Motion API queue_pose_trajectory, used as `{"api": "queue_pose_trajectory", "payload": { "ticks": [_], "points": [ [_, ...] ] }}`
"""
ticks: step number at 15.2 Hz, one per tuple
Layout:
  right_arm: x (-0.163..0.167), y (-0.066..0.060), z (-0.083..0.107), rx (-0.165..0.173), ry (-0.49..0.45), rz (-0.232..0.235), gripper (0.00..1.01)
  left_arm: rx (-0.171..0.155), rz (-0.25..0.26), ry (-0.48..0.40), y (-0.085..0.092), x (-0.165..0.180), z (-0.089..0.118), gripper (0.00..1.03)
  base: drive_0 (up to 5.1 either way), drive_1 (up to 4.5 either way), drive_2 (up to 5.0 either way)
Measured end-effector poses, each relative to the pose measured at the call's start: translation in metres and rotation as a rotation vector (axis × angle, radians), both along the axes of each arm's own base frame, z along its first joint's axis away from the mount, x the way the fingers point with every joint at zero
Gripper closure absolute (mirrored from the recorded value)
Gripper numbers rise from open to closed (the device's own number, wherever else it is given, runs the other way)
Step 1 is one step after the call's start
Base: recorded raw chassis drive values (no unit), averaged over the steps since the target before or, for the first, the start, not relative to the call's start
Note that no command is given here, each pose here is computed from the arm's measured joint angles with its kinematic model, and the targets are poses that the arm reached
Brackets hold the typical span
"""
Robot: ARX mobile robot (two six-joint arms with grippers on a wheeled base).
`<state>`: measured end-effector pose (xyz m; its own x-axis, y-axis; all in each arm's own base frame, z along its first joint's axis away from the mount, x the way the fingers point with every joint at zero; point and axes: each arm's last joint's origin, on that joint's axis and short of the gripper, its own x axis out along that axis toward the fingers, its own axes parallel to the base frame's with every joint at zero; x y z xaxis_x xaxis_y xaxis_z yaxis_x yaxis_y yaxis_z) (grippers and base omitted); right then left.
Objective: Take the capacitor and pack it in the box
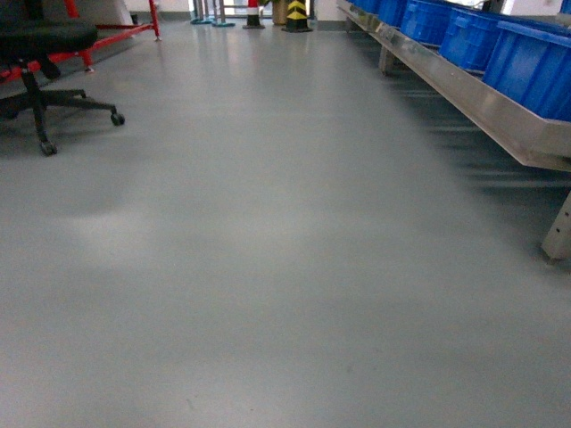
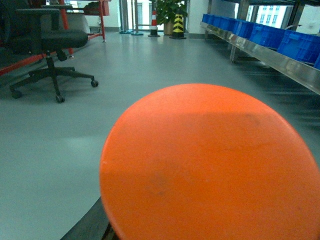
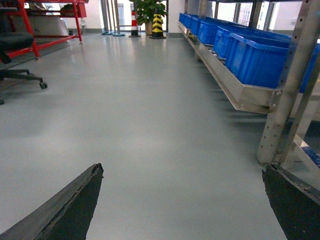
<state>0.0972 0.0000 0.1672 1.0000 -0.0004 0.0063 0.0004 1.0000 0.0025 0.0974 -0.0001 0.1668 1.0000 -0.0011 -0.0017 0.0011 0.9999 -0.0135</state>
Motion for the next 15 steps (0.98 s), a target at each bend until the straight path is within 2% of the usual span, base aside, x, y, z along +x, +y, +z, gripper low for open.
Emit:
{"api": "queue_pose_trajectory", "payload": {
  "ticks": [15],
  "points": [
    [0.0, 0.0, -0.0006, 0.0, 0.006, 0.0, 0.03, 0.0, 0.0, 0.002, 0.0, 0.0, -0.0001, 0.59, -5.1, 2.38, 2.4]
  ]
}}
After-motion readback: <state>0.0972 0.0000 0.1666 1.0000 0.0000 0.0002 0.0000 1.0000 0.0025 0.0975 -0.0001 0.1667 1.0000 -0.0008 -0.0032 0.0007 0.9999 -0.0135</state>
